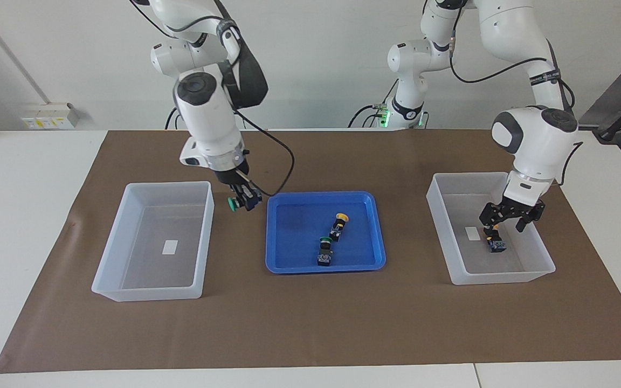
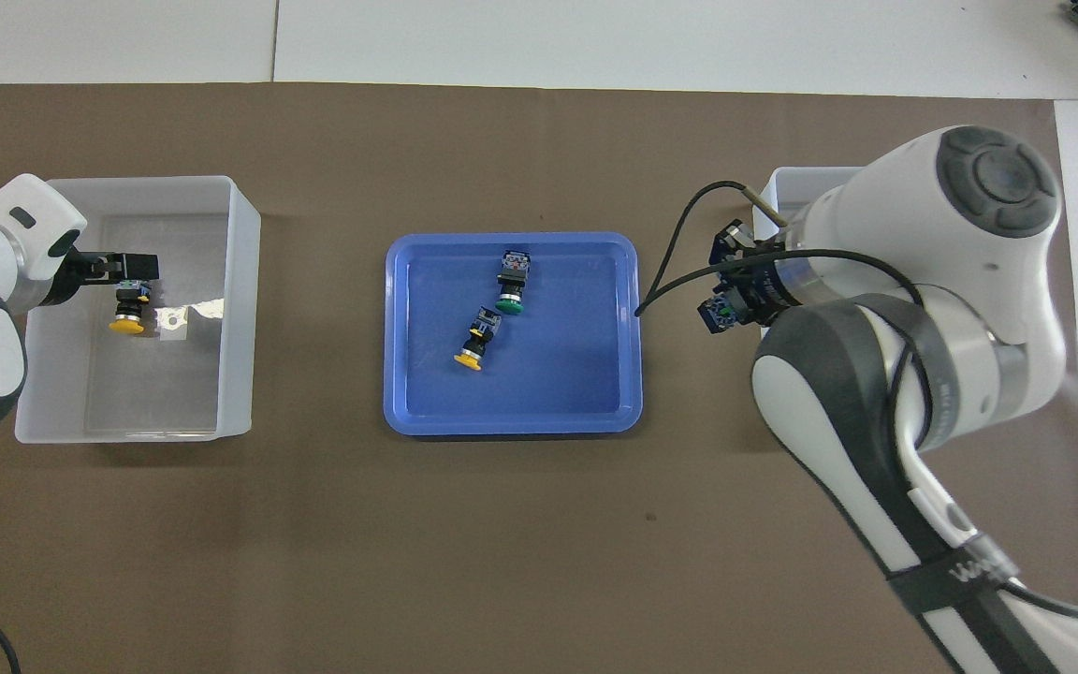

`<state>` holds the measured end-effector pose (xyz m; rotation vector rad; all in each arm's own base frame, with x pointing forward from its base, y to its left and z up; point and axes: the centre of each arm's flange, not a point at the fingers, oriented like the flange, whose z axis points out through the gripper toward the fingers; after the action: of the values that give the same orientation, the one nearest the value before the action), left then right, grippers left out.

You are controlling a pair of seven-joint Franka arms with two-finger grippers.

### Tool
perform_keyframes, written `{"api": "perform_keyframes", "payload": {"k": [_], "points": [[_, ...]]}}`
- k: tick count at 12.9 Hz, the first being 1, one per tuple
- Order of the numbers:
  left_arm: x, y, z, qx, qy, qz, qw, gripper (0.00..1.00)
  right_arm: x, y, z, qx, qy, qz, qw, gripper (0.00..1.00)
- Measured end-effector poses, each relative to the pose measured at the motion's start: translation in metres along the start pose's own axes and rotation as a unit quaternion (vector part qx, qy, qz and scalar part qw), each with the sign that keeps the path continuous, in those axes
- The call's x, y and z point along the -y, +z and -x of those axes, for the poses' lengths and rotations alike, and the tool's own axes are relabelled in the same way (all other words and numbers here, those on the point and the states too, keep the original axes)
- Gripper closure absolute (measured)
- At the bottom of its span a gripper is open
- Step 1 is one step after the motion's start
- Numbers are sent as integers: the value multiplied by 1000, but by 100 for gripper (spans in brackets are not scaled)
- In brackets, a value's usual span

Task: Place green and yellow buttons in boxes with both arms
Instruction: 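Carry the green button to its bin while the left gripper releases the yellow, then grasp another yellow button with the left gripper while the right gripper releases green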

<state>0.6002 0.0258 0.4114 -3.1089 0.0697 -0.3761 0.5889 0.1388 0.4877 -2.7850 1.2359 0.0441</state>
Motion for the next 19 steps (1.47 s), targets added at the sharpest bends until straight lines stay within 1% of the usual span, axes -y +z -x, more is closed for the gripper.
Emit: {"api": "perform_keyframes", "payload": {"k": [1, 2, 3, 4, 6, 7, 9, 10, 11, 13, 14, 16, 19], "points": [[-20, -14, 1, 7, 16, 5, 1000, 0, -24, -6, -31, 3, -34, 4, 999, 59], [-43, -25, 3, 11, 32, 9, 999, 0, -47, -5, -61, 6, -69, 7, 998, 59], [-68, -30, 4, 13, 41, 14, 999, 0, -68, 4, -85, 9, -104, 11, 994, 59], [-94, -33, 6, 12, 48, 19, 999, 0, -87, 19, -106, 6, -139, 8, 990, 59], [-150, -34, 13, 14, 72, 29, 997, 0, -113, 59, -136, -15, -202, -1, 979, 59], [-175, -36, 17, 13, 87, 34, 995, 0, -120, 79, -143, -18, -230, 0, 973, 59], [-216, -39, 26, 7, 108, 43, 993, 0, -125, 107, -148, -11, -292, 7, 956, 59], [-233, -41, 31, 4, 113, 47, 992, 0, -126, 117, -150, -9, -314, 9, 949, 59], [-251, -42, 35, -1, 120, 52, 991, 0, -128, 127, -150, -9, -327, 10, 945, 59], [-285, -39, 45, -14, 141, 62, 988, 0, -131, 142, -146, -5, -335, 13, 942, 59], [-307, -28, 53, -16, 152, 68, 986, 0, -133, 146, -144, -8, -335, 13, 942, 59], [-343, 4, 66, -20, 158, 77, 984, 0, -137, 154, -143, -13, -334, 12, 942, 59], [-376, 52, 85, -8, 145, 82, 986, 0, -143, 160, -144, -13, -340, 13, 940, 59]]}}
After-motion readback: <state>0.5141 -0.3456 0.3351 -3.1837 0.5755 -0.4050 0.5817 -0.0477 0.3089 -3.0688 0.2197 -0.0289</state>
